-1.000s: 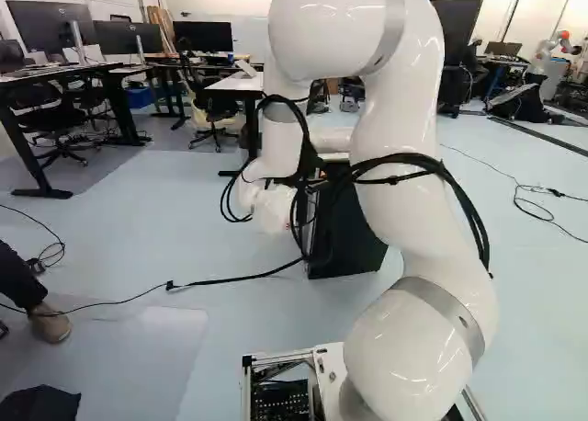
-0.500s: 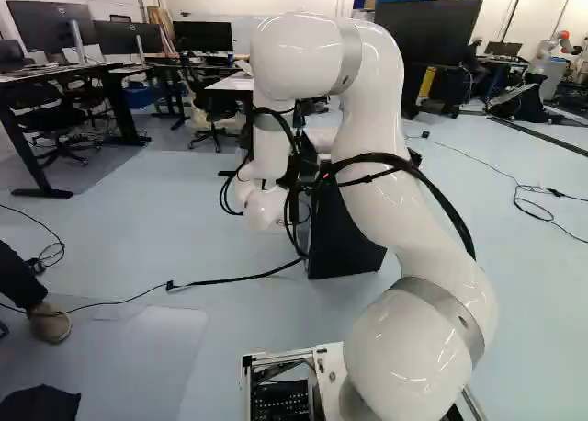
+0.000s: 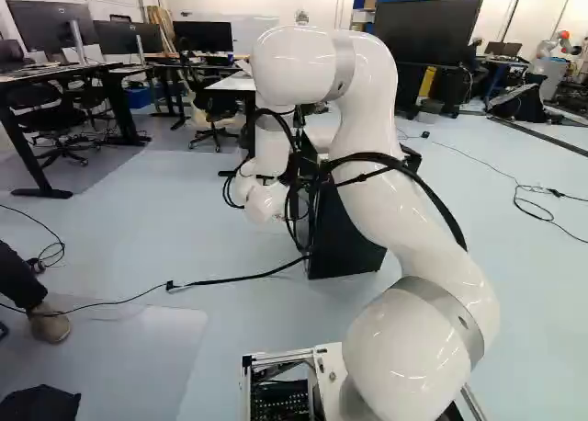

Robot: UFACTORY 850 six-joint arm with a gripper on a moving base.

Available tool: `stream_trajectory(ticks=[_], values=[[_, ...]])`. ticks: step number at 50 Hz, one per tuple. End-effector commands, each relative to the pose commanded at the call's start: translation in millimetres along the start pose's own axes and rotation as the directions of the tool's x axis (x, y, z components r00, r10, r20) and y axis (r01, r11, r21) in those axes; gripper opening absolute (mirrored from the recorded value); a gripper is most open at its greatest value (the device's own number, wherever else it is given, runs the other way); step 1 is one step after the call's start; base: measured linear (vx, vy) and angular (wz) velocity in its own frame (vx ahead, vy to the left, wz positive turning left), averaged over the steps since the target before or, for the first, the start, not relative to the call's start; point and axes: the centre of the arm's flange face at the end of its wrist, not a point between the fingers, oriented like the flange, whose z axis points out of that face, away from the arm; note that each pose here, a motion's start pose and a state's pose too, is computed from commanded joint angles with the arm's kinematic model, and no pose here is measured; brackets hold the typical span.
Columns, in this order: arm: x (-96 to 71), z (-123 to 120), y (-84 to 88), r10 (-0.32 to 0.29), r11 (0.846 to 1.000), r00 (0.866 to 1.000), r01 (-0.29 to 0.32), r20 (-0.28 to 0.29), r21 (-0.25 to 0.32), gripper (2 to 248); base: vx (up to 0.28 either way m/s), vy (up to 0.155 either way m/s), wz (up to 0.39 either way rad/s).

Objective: Open the fridge door

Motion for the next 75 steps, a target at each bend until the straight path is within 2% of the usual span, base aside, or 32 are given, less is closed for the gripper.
stream_trajectory(ticks=[47,75], values=[[3.3,31,20.9,0.006,0.997,1.0,-0.006,-0.01,-0.074,247,0.0,0.0,0.0],[7.9,43,46.3,-0.005,0.993,1.0,0.004,-0.007,-0.122,247,0.0,0.0,0.0]])
